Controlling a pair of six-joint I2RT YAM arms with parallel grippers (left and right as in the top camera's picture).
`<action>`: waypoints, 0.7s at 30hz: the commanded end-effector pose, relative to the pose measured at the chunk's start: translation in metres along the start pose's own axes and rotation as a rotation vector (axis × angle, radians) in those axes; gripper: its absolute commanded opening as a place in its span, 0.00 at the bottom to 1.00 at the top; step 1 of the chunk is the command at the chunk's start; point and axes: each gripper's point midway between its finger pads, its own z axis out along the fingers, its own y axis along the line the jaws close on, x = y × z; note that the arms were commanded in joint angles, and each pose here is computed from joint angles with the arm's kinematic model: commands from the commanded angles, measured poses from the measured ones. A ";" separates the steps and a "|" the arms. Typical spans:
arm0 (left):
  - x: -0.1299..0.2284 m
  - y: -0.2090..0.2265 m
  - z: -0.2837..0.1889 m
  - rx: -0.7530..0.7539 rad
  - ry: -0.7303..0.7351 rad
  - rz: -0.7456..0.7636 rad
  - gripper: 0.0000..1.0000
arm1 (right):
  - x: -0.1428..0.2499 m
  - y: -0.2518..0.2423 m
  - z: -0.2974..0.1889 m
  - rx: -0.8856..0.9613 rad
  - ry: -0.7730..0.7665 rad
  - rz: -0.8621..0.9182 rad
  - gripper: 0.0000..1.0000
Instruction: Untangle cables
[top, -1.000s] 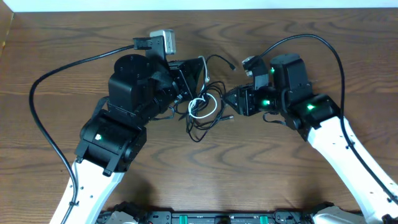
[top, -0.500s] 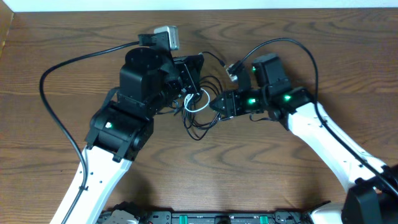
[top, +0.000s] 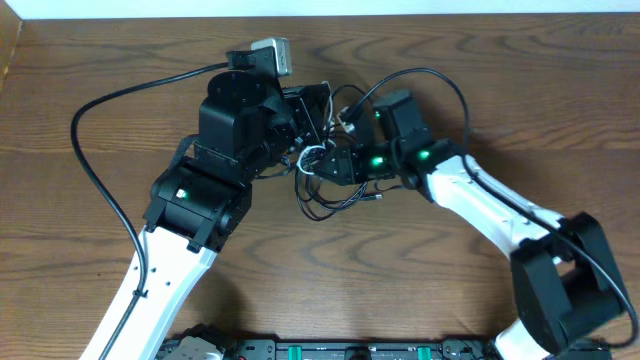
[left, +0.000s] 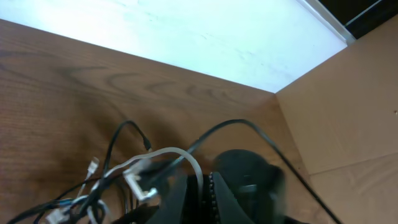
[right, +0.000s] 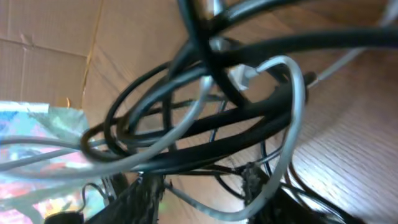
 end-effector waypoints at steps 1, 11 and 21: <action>-0.011 -0.002 -0.005 -0.002 -0.038 0.000 0.08 | 0.003 -0.002 0.012 -0.008 0.026 0.050 0.23; -0.018 0.039 -0.010 -0.224 -0.110 -0.004 0.08 | -0.012 -0.031 -0.025 0.091 -0.036 0.073 0.01; -0.001 0.090 -0.026 -0.492 -0.070 0.015 0.08 | -0.030 -0.042 -0.111 0.270 -0.176 0.019 0.01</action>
